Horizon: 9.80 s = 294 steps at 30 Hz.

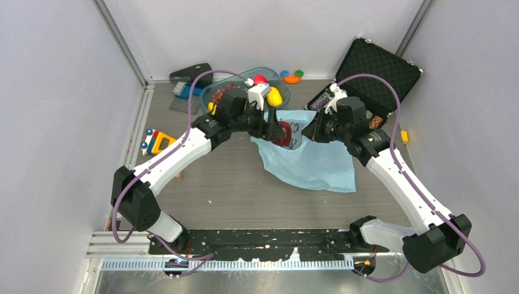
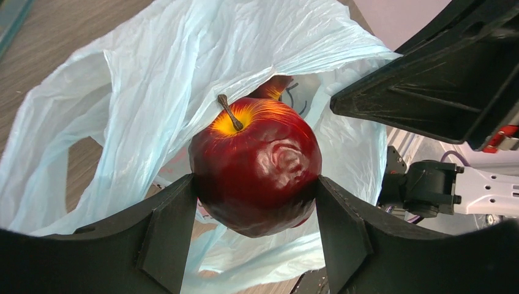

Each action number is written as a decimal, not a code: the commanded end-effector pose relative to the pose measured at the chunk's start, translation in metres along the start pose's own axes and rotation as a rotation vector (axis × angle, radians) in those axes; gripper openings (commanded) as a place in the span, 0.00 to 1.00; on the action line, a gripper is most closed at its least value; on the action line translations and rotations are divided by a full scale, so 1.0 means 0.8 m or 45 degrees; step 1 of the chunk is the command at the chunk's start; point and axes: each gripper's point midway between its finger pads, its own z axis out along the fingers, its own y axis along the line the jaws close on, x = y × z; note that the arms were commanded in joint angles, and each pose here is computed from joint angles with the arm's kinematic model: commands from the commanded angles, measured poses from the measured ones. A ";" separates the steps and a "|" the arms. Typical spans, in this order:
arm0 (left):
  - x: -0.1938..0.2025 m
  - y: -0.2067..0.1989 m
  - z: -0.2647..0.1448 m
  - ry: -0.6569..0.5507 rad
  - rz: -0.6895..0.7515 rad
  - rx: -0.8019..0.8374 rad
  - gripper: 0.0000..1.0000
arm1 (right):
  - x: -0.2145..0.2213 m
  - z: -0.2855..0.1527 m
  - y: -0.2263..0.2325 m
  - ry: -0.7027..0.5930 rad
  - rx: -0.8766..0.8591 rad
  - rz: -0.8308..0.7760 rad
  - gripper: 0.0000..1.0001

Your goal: Place the fake fruits into the plastic bag and tie a complex knot

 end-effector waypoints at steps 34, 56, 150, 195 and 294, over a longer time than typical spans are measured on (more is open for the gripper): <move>0.056 -0.039 0.059 0.151 -0.021 0.152 0.87 | -0.012 0.003 0.007 -0.060 -0.041 0.009 0.05; -0.066 -0.041 -0.095 -0.160 0.344 -0.056 0.99 | -0.010 0.004 0.001 -0.067 -0.015 0.004 0.05; -0.022 0.342 -0.163 0.033 -0.202 -1.218 0.86 | 0.005 0.000 -0.001 -0.056 -0.047 -0.024 0.05; -0.009 0.395 -0.052 0.304 -0.248 -1.106 0.04 | -0.001 0.001 -0.005 -0.061 -0.007 -0.019 0.05; 0.066 -0.075 0.133 -0.026 -0.092 0.276 0.15 | 0.002 0.005 0.002 -0.060 -0.059 0.003 0.05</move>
